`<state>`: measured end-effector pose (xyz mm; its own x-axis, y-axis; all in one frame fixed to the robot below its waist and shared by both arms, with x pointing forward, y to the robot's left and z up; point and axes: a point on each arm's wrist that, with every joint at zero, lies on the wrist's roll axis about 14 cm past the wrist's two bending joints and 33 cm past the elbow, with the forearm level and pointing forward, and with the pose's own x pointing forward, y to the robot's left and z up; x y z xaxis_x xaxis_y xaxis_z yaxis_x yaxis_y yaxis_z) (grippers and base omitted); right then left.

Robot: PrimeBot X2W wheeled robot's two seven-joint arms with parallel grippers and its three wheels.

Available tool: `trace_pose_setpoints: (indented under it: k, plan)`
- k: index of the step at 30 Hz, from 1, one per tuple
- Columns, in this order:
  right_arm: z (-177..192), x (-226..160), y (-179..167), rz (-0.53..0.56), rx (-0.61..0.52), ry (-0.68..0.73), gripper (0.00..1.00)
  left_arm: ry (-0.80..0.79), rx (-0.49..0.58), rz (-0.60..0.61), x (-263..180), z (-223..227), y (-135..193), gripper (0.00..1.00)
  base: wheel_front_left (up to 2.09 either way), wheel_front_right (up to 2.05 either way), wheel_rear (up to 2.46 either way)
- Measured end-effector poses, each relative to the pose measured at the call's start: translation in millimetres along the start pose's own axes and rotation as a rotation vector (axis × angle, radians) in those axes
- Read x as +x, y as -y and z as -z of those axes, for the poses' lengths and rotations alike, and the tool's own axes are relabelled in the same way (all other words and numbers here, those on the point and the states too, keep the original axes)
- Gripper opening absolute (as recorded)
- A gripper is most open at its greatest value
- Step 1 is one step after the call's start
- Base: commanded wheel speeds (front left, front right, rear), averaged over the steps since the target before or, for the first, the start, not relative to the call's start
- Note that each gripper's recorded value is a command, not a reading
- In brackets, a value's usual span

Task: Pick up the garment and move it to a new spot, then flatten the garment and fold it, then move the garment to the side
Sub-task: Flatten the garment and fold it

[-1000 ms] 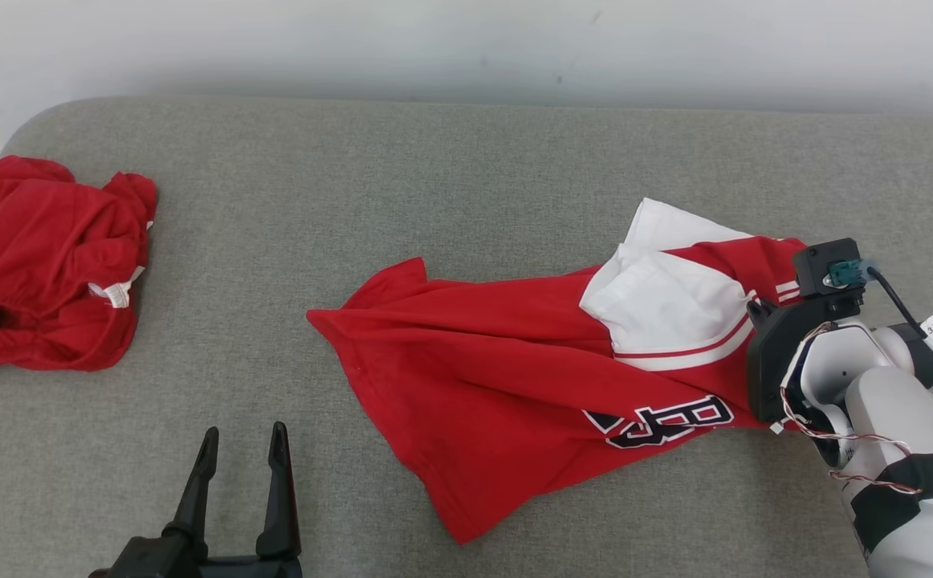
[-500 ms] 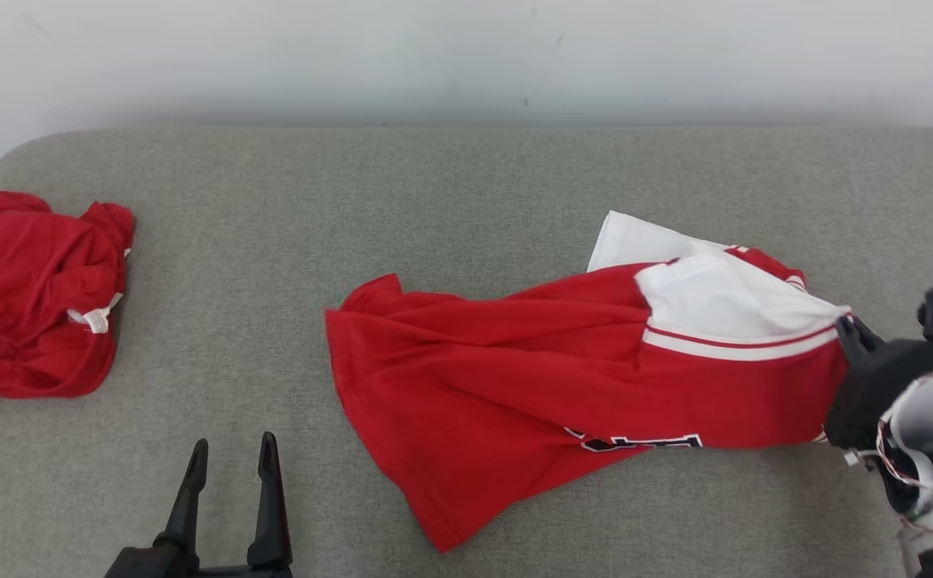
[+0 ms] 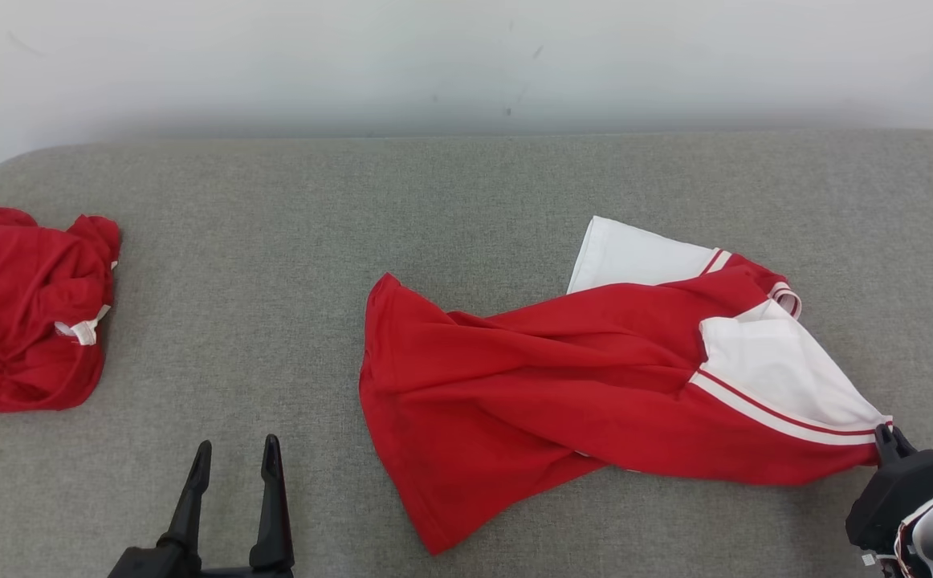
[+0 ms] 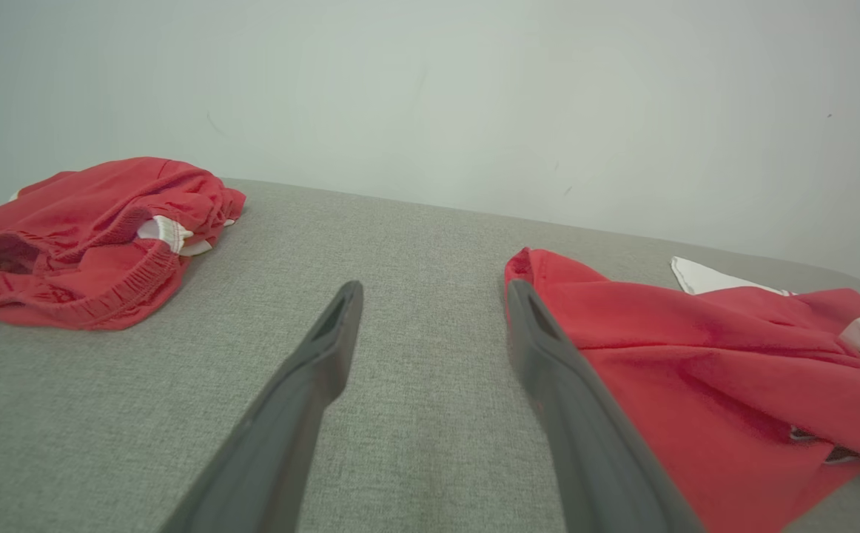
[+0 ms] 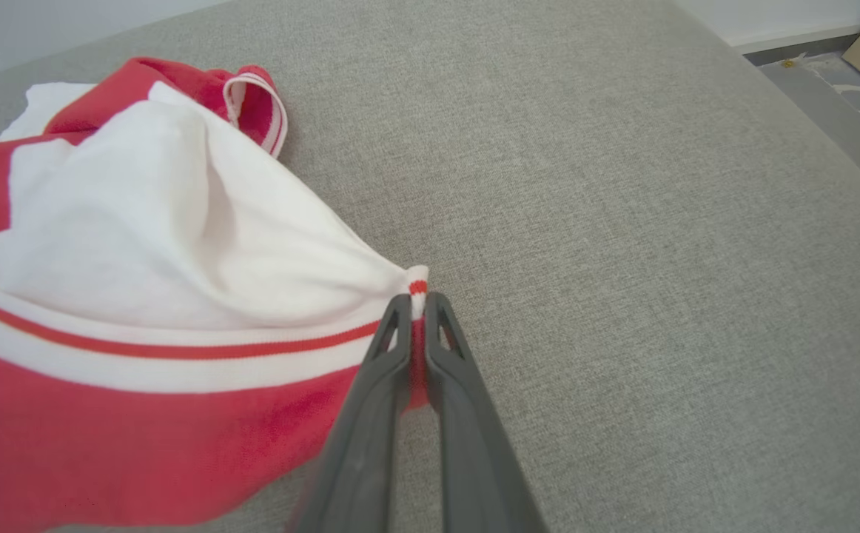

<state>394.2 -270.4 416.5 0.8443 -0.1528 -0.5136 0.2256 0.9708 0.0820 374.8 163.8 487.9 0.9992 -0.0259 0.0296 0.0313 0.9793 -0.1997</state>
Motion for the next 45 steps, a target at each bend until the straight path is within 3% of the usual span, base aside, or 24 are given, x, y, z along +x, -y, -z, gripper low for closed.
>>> trace_pose_setpoints:
  k: [3, 4, 5, 6, 7, 19, 24, 31, 40, 43, 45]
  plan:
    - [3.6, -1.7, 2.4, 0.013, 0.011, -0.01, 0.0, -0.001, -0.001, 0.006, 0.1, 0.4, 1.3, 1.0, 0.0, 0.0, 0.0]
    - [6.8, -2.4, 3.1, 0.016, 0.012, -0.022, 0.06, -0.001, 0.0, 0.008, -0.1, 0.4, 1.8, 1.0, 0.0, 0.0, 0.0]
    - [11.3, -3.6, 4.7, 0.021, 0.01, -0.035, 0.38, -0.001, 0.0, 0.009, -0.3, 0.3, 2.2, 1.0, 0.0, 0.0, 0.0]
    - [16.0, -4.8, 6.1, 0.026, 0.01, -0.051, 0.83, -0.001, 0.001, 0.009, -0.6, 0.0, 2.2, 1.0, 0.0, 0.0, 0.0]
    - [19.0, -5.7, 7.0, 0.029, 0.015, -0.063, 1.0, 0.001, 0.001, 0.01, -0.8, -0.5, 2.6, 1.0, 0.0, 0.0, 0.0]
    - [-30.5, -10.2, -20.2, -0.043, -0.011, 0.07, 1.0, 0.004, -0.004, 0.023, -8.1, -2.4, 7.2, 1.0, 0.0, 0.0, 0.0]
    - [-42.5, 7.3, -36.6, -0.084, -0.069, 0.017, 1.0, -0.01, -0.005, 0.033, -6.5, 2.5, 9.9, 1.0, 0.0, 0.0, 0.0]
    - [-34.6, 31.0, -33.5, -0.075, -0.179, -0.106, 1.0, -0.016, -0.001, 0.031, -4.6, 4.6, 7.3, 1.0, 0.0, 0.0, 0.0]
    - [-19.1, 37.9, -40.4, -0.107, -0.208, -0.169, 1.0, -0.033, -0.002, 0.011, -5.7, 9.9, 2.6, 1.0, 0.0, 0.0, 0.0]
    - [-16.7, 38.2, -41.5, -0.114, -0.213, -0.173, 0.75, -0.036, -0.002, 0.014, -4.7, 11.0, 3.3, 1.0, 0.0, 0.0, 0.0]
    - [-16.0, 38.5, -45.2, -0.125, -0.223, -0.173, 0.68, -0.037, -0.002, 0.015, -4.0, 11.6, 3.8, 1.0, 0.0, 0.0, 0.0]
